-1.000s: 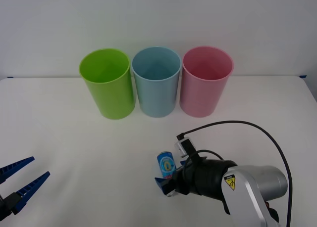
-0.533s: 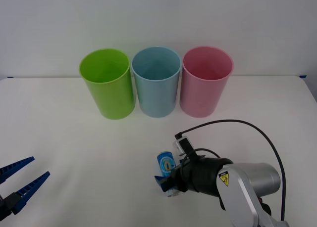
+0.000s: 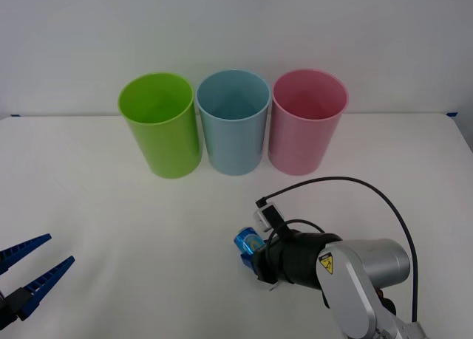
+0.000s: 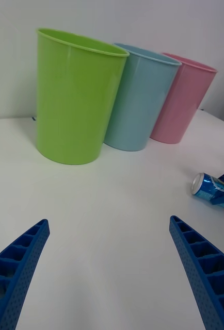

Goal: Put cans in the blue bin and PET bottles in the pink bin and trash in the green bin.

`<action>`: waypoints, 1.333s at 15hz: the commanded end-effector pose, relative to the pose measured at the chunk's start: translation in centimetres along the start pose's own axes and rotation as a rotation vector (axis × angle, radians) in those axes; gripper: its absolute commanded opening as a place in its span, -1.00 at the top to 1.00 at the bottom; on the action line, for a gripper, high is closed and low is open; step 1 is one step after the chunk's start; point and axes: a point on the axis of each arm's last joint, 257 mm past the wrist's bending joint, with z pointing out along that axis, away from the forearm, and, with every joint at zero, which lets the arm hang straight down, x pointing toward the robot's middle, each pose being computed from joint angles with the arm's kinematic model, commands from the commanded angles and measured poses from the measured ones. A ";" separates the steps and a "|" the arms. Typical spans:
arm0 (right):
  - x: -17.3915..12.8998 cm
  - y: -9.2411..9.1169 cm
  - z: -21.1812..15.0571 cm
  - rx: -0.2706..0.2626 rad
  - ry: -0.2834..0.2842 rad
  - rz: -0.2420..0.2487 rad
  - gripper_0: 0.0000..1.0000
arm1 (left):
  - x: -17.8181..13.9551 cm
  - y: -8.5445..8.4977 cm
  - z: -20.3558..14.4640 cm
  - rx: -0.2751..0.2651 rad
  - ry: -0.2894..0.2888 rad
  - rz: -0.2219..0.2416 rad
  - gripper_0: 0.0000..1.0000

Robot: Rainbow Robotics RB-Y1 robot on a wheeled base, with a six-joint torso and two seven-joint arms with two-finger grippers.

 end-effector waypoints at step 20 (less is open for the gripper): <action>-9.0 4.6 -20.0 -0.345 -0.500 0.027 1.00 | 0.0 0.0 0.0 0.000 0.000 0.000 -0.59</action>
